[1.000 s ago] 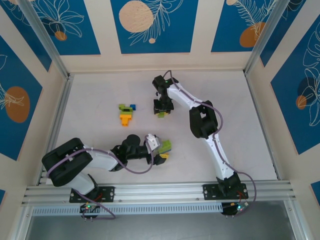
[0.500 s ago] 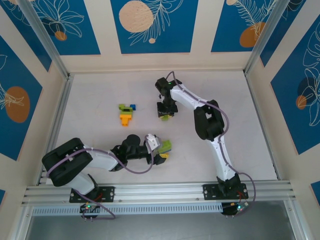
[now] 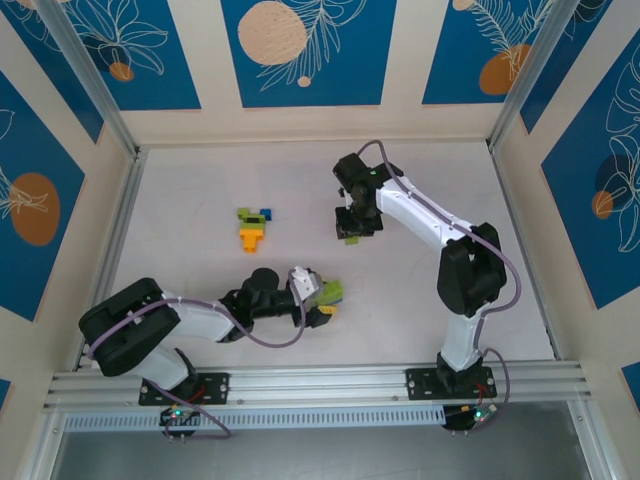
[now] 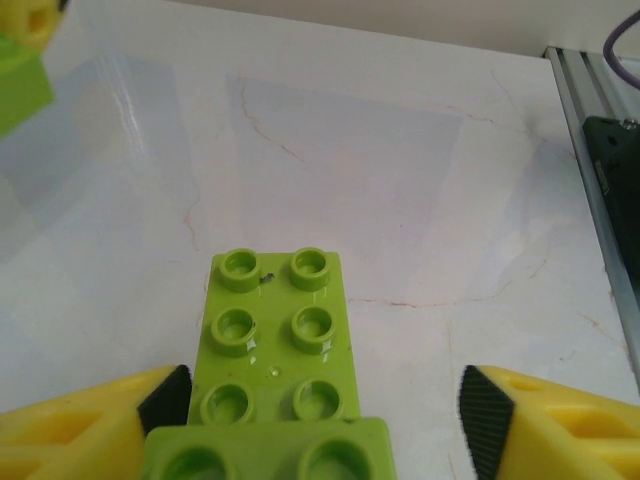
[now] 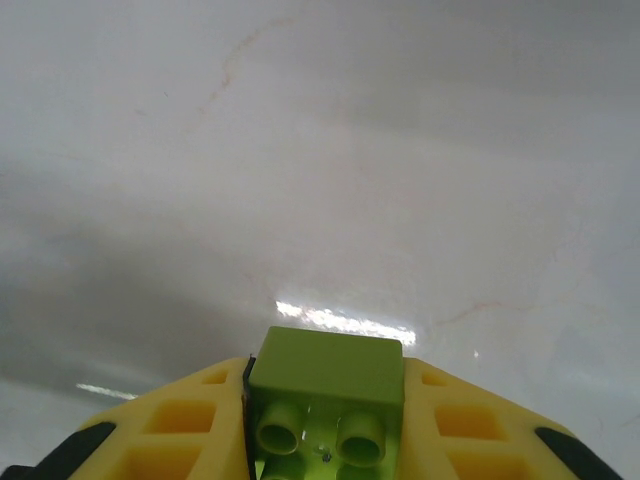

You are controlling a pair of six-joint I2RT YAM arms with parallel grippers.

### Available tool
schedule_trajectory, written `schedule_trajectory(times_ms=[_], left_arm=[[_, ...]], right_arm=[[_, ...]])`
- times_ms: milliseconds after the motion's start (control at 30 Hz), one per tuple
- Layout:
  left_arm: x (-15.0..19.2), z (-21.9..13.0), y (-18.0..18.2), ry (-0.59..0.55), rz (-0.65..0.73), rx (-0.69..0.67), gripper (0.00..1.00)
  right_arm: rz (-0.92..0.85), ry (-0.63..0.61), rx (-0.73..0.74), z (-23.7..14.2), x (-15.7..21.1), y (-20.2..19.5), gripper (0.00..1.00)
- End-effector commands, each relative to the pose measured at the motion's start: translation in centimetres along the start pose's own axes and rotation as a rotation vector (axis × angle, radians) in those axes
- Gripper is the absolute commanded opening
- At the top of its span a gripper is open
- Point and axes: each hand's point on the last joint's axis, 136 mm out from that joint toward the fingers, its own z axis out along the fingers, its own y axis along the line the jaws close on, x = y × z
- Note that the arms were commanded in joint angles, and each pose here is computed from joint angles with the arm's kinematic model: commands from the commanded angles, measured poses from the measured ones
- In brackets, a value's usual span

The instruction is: Assemble a carrot with lego

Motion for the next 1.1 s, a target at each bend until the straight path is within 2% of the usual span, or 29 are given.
schedule_trajectory(times_ms=[0,33,67,300,500,733,900,1067], left_arm=[[-0.7,-0.2,0.3,-0.024,0.001,0.001,0.58],[-0.7,-0.2,0.2,-0.027,0.001,0.008,0.51],[-0.8,-0.3,0.1,-0.028,0.001,0.014,0.48],[-0.5,-0.3,-0.1,-0.025,0.007,0.027,0.41],[-0.1,-0.4,0.1,-0.013,0.015,0.015,0.39],[0.1,-0.4,0.1,-0.010,0.018,0.017,0.39],[0.0,-0.3,0.0,-0.011,0.018,0.020,0.40],[0.0,-0.3,0.0,-0.011,0.018,0.023,0.40]], right_arm=[[-0.005,0.000,0.004,-0.4,1.2,-0.1,0.29],[-0.006,0.002,0.003,-0.4,1.5,-0.2,0.29],[-0.009,0.005,0.003,-0.5,1.8,-0.2,0.29],[-0.013,0.027,0.000,-2.2,4.7,-0.7,0.29],[-0.009,0.060,-0.062,-5.7,8.3,0.0,0.28],[-0.033,0.152,-0.068,-6.3,13.1,1.4,0.28],[-0.046,0.163,-0.073,-5.9,14.2,2.4,0.28],[-0.063,0.151,-0.099,-5.4,13.8,3.7,0.27]])
